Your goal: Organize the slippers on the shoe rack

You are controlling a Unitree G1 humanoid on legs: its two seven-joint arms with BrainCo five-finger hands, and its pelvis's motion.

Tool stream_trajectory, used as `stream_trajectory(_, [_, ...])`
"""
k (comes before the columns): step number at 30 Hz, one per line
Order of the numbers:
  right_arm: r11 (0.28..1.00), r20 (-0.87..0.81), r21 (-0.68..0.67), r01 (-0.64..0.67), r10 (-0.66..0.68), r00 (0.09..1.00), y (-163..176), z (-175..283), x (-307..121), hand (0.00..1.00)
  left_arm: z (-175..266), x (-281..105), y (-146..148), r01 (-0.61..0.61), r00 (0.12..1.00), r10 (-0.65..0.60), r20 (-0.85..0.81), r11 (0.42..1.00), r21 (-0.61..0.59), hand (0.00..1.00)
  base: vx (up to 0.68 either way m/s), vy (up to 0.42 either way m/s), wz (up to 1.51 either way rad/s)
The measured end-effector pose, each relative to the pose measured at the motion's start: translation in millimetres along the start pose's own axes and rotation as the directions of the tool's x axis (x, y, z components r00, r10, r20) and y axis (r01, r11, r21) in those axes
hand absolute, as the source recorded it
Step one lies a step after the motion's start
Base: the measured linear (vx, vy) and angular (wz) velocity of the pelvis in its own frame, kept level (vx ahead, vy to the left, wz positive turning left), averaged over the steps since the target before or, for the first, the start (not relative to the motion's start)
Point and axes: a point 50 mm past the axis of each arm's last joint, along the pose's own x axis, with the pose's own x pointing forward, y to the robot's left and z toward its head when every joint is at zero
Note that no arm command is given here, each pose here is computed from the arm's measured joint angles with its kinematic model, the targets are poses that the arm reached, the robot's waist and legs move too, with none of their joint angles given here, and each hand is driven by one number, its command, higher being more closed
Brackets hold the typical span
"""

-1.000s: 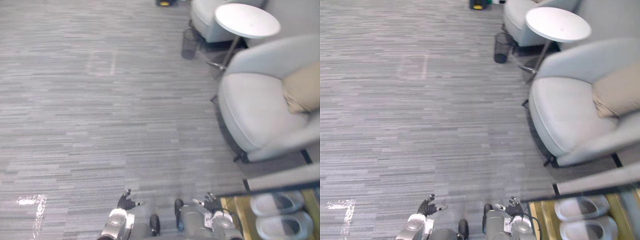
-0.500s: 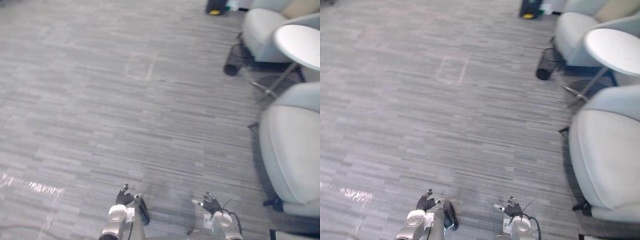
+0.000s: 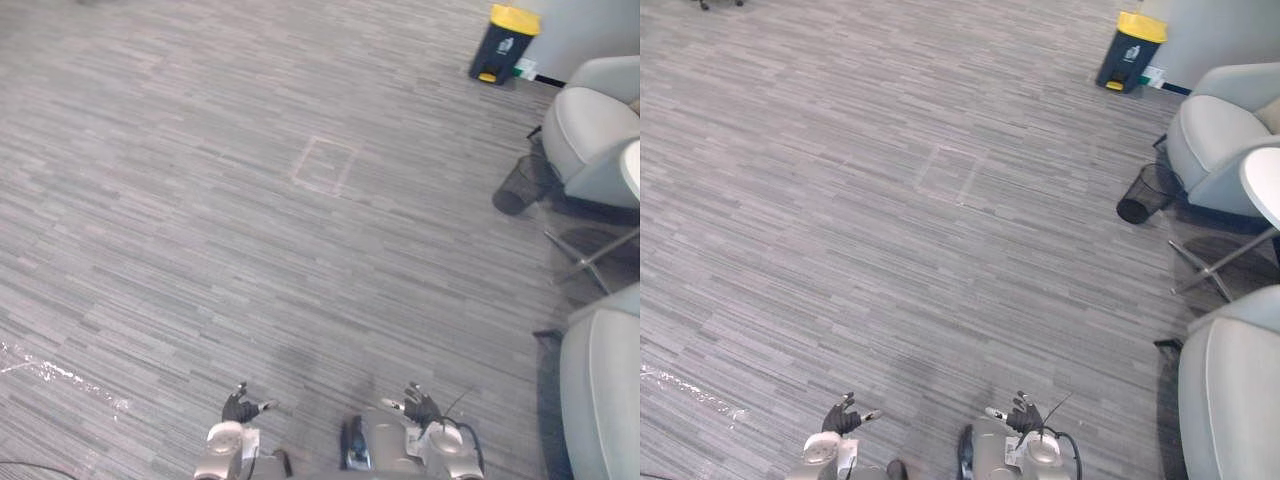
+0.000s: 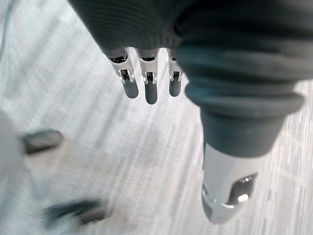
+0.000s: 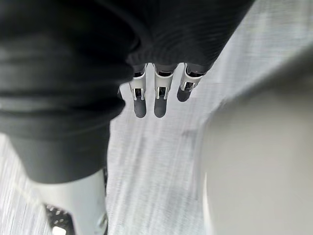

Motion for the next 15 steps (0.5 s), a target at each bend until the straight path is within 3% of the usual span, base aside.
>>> stream_trajectory(2, [1.0, 0.001, -0.004, 0.017, -0.017, 1.0, -6.1, 3.5, 2.3, 0.0, -5.4, -2.1, -10.7, 0.021, 1.0, -0.021, -0.022, 0.999, -0.027, 0.0, 0.65, -0.191, 0.16])
stream_trajectory(8, [0.999, 0.021, 0.031, -0.009, 0.008, 1.0, 6.3, 4.8, -1.2, 0.0, 0.0, -3.4, -6.5, -0.03, 1.0, 0.031, 0.003, 0.99, -0.139, 0.0, 0.6, -0.132, 0.24])
stream_trajectory(15, [0.999, 0.052, 0.039, -0.036, 0.034, 0.998, 17.2, 14.6, 0.2, 0.0, 3.3, -5.7, -3.6, -0.036, 0.999, 0.041, 0.034, 0.989, -0.144, 0.0, 0.51, 0.14, -0.17])
